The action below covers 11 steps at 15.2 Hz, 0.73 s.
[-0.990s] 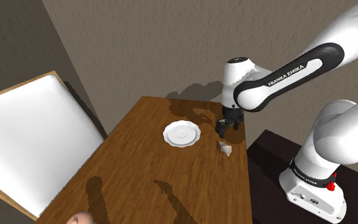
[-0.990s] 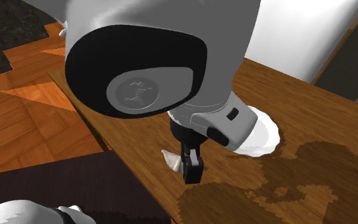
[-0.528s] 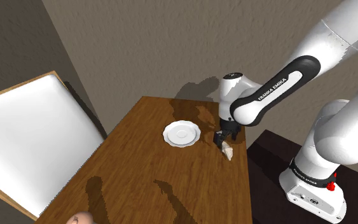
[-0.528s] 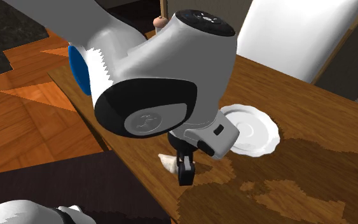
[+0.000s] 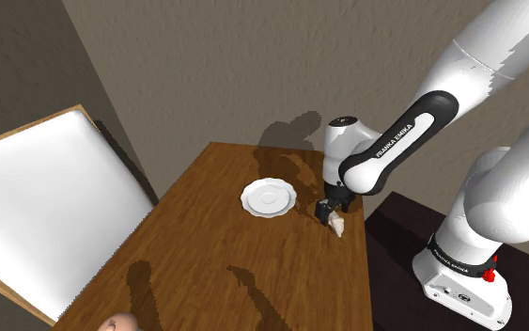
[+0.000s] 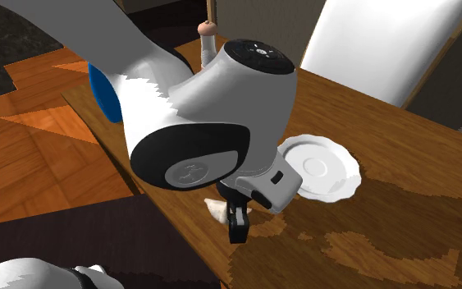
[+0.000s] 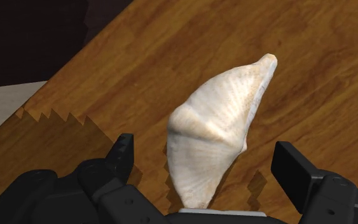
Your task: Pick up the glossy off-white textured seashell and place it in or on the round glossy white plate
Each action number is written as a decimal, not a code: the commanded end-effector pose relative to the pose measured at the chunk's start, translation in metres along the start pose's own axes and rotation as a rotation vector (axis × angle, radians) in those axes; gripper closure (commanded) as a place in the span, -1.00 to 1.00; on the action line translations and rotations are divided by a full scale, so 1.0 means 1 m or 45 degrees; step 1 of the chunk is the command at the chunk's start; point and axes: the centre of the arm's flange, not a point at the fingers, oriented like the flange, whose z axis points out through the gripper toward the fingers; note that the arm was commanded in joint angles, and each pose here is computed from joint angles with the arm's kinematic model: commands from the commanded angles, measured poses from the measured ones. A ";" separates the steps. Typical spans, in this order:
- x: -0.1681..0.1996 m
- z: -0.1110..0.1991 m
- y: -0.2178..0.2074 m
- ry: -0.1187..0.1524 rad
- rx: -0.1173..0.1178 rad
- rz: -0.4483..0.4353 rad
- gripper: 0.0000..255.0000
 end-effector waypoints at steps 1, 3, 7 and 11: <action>0.000 0.000 0.000 0.000 0.000 0.000 -1.00; 0.000 0.000 0.000 0.000 0.000 0.000 -1.00; 0.000 0.000 0.000 0.000 0.000 0.000 1.00; 0.000 0.000 0.000 0.000 0.000 0.000 1.00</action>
